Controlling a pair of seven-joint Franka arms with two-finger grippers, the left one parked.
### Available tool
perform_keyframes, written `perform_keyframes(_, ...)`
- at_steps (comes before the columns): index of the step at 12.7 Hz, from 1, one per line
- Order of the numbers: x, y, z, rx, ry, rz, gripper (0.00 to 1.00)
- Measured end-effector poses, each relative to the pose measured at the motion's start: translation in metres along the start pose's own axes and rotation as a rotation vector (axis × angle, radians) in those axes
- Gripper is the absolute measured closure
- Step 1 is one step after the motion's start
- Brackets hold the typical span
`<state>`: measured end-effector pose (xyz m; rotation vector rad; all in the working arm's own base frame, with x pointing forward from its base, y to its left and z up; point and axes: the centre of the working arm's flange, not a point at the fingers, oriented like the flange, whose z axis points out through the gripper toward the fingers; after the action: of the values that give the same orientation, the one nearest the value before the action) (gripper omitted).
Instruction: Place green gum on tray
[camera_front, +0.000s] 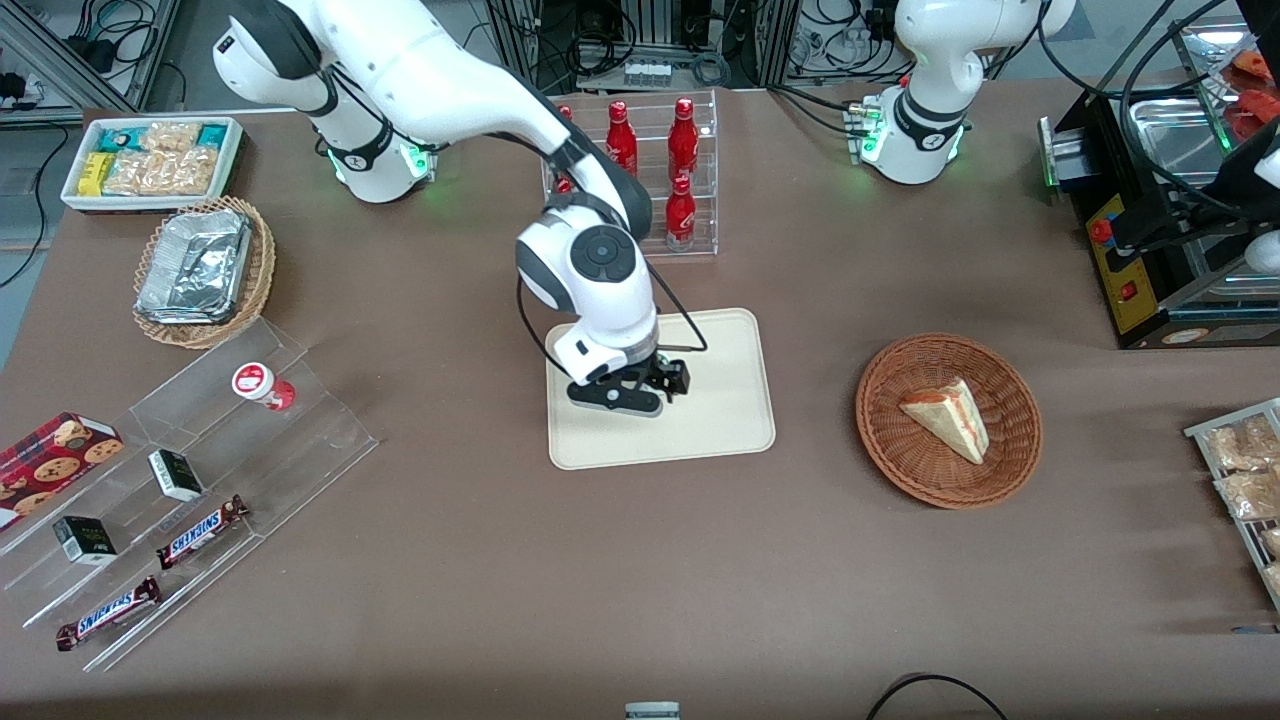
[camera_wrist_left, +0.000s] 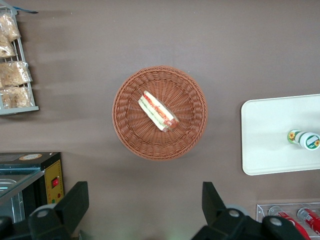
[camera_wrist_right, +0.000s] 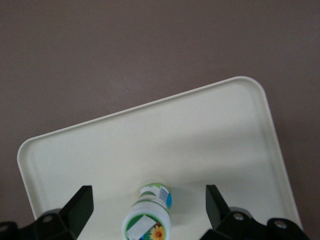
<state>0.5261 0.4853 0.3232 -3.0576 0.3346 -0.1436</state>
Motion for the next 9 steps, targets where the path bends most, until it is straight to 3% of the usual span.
perform_keyframes(3,0.029,0.048,-0.093,-0.074,-0.051,-0.069,0.00)
perform_keyframes(5,0.053,0.102,-0.166,-0.092,-0.074,-0.106,0.00)
perform_keyframes(9,0.082,0.234,-0.263,-0.097,-0.172,-0.163,0.00)
